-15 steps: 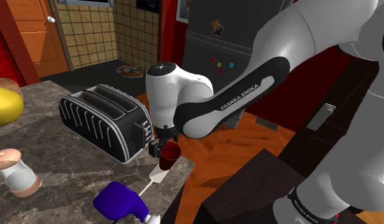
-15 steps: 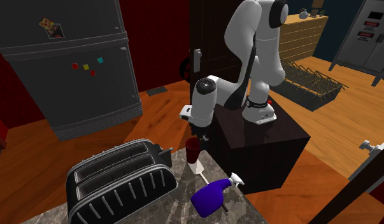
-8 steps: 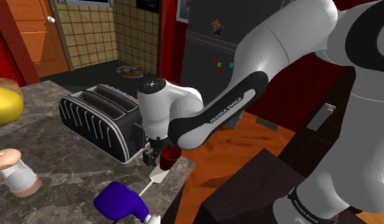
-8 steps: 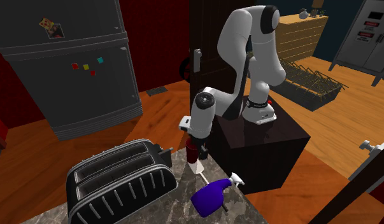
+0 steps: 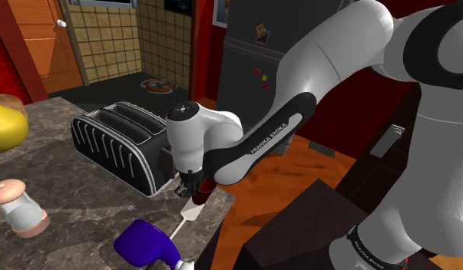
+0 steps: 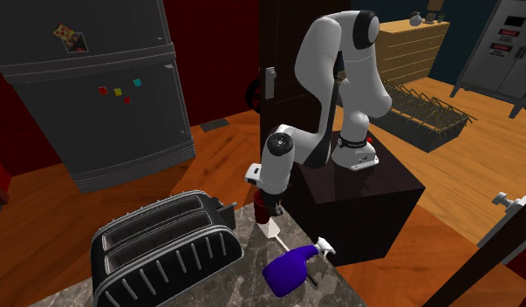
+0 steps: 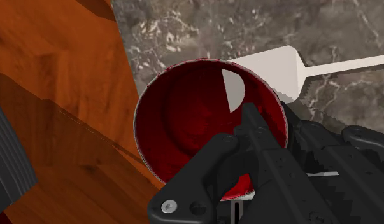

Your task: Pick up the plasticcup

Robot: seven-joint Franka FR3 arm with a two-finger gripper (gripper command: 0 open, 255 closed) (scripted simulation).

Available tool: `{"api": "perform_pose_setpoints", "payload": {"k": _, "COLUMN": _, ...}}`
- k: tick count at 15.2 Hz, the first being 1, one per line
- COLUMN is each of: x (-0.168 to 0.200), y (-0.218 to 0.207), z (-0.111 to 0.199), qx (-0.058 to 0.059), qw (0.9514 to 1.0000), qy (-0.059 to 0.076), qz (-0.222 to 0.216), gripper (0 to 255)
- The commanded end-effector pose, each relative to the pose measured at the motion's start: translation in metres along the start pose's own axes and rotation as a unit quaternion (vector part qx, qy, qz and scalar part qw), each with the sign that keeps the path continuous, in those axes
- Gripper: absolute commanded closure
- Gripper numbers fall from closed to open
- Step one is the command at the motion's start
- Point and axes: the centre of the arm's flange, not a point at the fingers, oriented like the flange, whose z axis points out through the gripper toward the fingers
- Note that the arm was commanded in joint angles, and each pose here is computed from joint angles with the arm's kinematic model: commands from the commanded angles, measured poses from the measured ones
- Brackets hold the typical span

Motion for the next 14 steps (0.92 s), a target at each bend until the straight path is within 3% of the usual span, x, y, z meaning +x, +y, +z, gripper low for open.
{"api": "perform_pose_setpoints", "payload": {"k": 1, "x": 0.0, "y": 0.0, "z": 0.0, "qx": 0.0, "qw": 1.0, "qy": 0.0, "qz": 0.0, "gripper": 255}}
{"api": "perform_pose_setpoints", "payload": {"k": 6, "x": -0.001, "y": 0.0, "z": 0.0, "qx": 0.0, "qw": 1.0, "qy": 0.0, "qz": 0.0, "gripper": 255}}
{"api": "perform_pose_setpoints", "payload": {"k": 14, "x": -0.001, "y": 0.008, "z": -0.041, "qx": 0.0, "qw": 1.0, "qy": 0.0, "qz": 0.0, "gripper": 255}}
